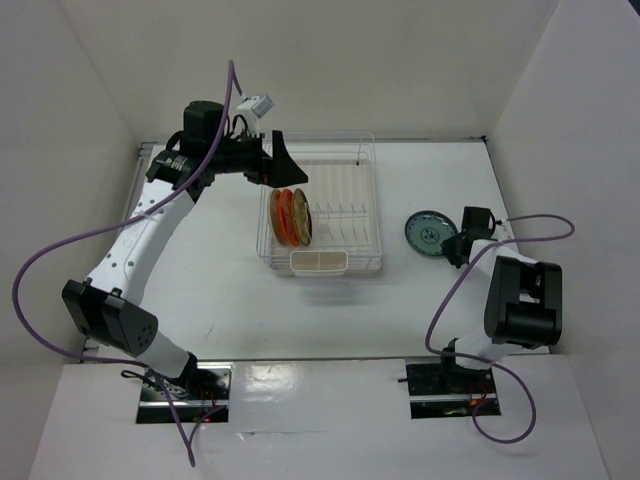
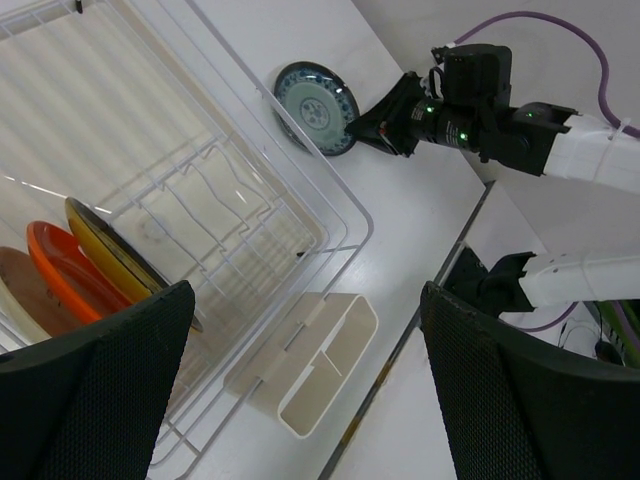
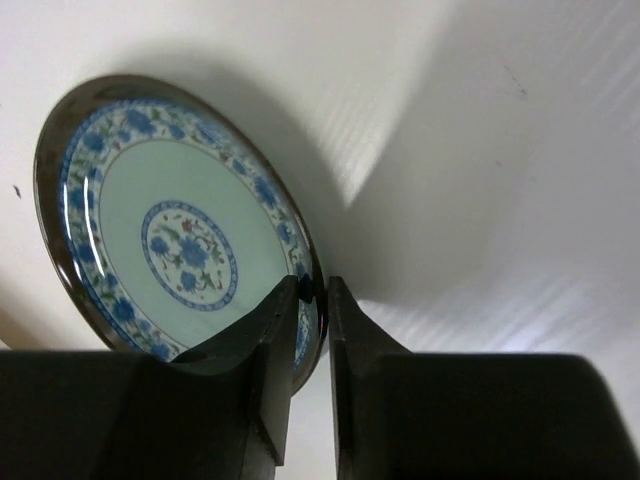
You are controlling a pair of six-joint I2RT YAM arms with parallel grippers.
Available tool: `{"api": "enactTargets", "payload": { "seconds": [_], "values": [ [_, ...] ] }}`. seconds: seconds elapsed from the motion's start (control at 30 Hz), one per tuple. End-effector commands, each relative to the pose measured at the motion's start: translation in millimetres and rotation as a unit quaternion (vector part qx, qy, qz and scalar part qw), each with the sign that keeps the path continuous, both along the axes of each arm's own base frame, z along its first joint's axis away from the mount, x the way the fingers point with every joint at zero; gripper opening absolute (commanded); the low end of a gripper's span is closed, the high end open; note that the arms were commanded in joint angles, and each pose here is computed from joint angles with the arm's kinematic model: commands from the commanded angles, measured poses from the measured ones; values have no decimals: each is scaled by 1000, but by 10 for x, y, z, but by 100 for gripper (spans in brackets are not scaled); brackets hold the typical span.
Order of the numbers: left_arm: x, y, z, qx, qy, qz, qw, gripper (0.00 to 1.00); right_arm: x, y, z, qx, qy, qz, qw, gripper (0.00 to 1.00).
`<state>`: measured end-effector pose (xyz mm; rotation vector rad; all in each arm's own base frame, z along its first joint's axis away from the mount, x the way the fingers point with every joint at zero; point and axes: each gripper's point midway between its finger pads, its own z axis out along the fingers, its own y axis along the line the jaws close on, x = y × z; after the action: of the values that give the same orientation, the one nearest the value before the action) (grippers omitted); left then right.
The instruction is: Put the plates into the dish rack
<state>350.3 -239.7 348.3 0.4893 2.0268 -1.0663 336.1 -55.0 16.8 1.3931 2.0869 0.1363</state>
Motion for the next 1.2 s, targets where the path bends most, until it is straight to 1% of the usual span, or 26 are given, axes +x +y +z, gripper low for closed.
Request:
{"api": "enactTargets", "payload": {
  "seconds": [0.0,0.07,0.1,0.13,0.17,0.3,0.33,0.4,0.43,0.57,0.63,0.73,0.77,0.83,0.9,0.93,0.97,1.03,1.1,1.13,1.17],
  "values": [
    [-36,-28,95,-16,1,-8,1000,99,-147,-23,-194,2,55,-11,998,22],
    [-30,-33,70,-17,5,-7,1000,99,-154,1,-222,8,59,-7,998,16],
    [-30,-33,70,-17,5,-7,1000,99,-138,-2,-200,8,59,-7,998,6],
    [-43,-41,74,-19,6,-11,1000,99,-139,12,-201,9,59,0,998,1],
    [-46,-43,77,-21,10,-9,1000,99,-139,12,-201,9,59,0,998,0],
    [-40,-75,51,-26,11,-20,999,99,24,-33,106,-11,28,20,999,0],
    [-49,-89,73,-32,11,-24,999,99,126,-62,311,-27,2,34,999,0],
    [-36,-144,59,-40,15,-43,998,99,244,-31,561,-41,-31,53,997,0],
    [-76,-163,76,-47,21,-53,997,99,366,-13,818,-61,-67,78,993,0],
    [-89,-314,112,-88,40,-107,990,99,645,89,1331,-69,-137,132,979,0],
    [-167,-376,158,-112,48,-150,981,99,704,157,1469,-62,-153,152,974,0],
    [-124,-460,132,-139,67,-185,971,99,782,216,1631,-58,-176,170,968,0],
    [-68,-502,65,-150,89,-194,965,99,822,252,1792,-59,-195,182,962,0],
    [6,-547,-4,-162,109,-202,960,99,872,284,1940,-62,-212,196,956,0],
    [96,-639,2,-173,107,-207,957,99,920,307,2164,-71,-228,212,948,0],
    [230,-679,-145,-170,120,-198,958,99,933,346,2226,-77,-231,221,944,0],
    [315,-703,-108,-170,113,-194,959,99,948,341,2390,-86,-245,224,940,0],
    [523,-796,-249,-161,127,-174,963,99,947,375,2567,-90,-261,234,932,0],
    [583,-884,-315,-165,137,-176,961,99,953,418,2801,-95,-283,246,922,0],
    [632,-911,-301,-173,123,-184,960,99,959,488,2854,-92,-289,255,918,0],
    [667,-993,-357,-178,126,-189,958,99,967,553,2911,-92,-296,262,914,0]
  ]
}}
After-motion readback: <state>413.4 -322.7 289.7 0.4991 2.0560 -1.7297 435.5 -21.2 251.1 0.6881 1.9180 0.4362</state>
